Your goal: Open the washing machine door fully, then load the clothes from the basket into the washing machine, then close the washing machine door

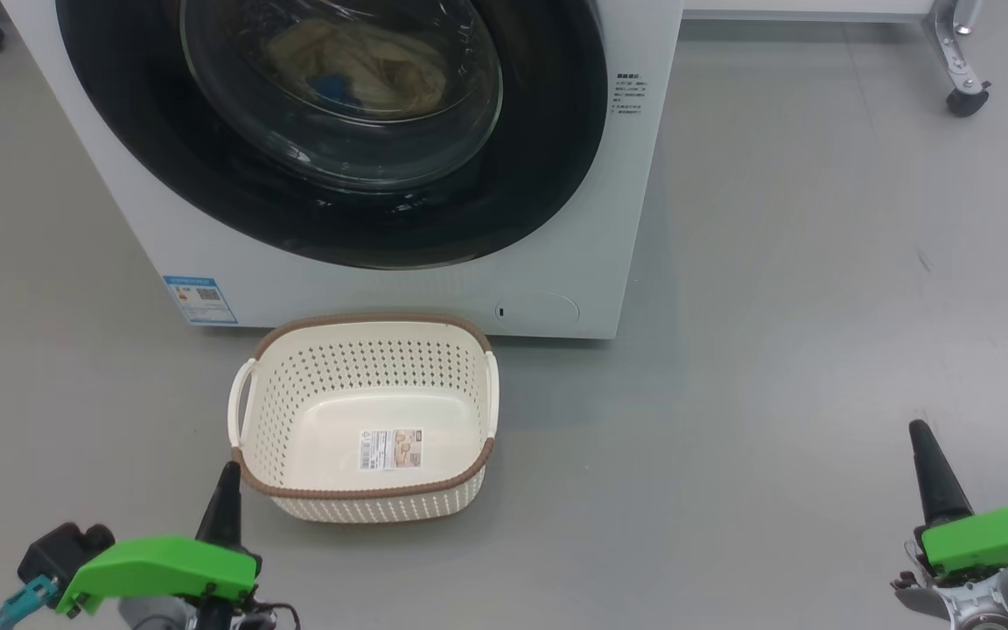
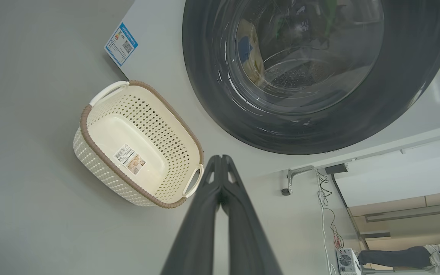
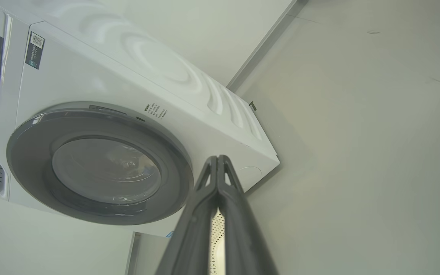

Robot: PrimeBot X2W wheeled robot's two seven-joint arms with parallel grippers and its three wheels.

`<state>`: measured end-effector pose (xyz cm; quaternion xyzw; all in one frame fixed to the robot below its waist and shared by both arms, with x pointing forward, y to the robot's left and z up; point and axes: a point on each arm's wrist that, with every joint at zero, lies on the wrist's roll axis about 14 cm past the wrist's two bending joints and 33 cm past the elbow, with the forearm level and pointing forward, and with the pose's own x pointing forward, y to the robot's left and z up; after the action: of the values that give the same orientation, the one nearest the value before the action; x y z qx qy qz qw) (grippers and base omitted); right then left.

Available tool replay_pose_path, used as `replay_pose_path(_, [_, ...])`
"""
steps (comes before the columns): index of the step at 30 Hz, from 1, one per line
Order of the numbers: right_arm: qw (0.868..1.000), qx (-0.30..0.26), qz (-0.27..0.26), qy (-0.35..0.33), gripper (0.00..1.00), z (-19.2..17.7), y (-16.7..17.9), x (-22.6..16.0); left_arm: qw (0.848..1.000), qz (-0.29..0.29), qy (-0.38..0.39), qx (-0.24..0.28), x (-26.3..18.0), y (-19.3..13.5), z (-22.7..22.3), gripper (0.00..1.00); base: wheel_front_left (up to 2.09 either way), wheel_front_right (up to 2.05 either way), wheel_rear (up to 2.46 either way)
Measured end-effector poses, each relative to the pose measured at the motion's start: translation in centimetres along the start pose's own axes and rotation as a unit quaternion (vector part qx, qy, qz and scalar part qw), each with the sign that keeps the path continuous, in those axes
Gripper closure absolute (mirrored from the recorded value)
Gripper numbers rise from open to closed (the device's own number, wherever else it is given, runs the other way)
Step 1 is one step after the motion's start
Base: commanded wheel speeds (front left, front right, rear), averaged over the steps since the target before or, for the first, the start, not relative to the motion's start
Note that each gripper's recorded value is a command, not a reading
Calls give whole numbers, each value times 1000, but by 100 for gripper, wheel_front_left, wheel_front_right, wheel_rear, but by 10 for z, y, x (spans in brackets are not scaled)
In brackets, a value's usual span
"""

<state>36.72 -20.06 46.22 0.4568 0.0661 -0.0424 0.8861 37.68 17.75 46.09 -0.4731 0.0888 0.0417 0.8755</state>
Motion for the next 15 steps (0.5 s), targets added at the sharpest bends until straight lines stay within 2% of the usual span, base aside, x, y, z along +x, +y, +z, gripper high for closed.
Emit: replay_pose_path(15, [996,84,7,-5,100,2,3,1,997,-13,3,-76,2,-5,3,100,0,0,0])
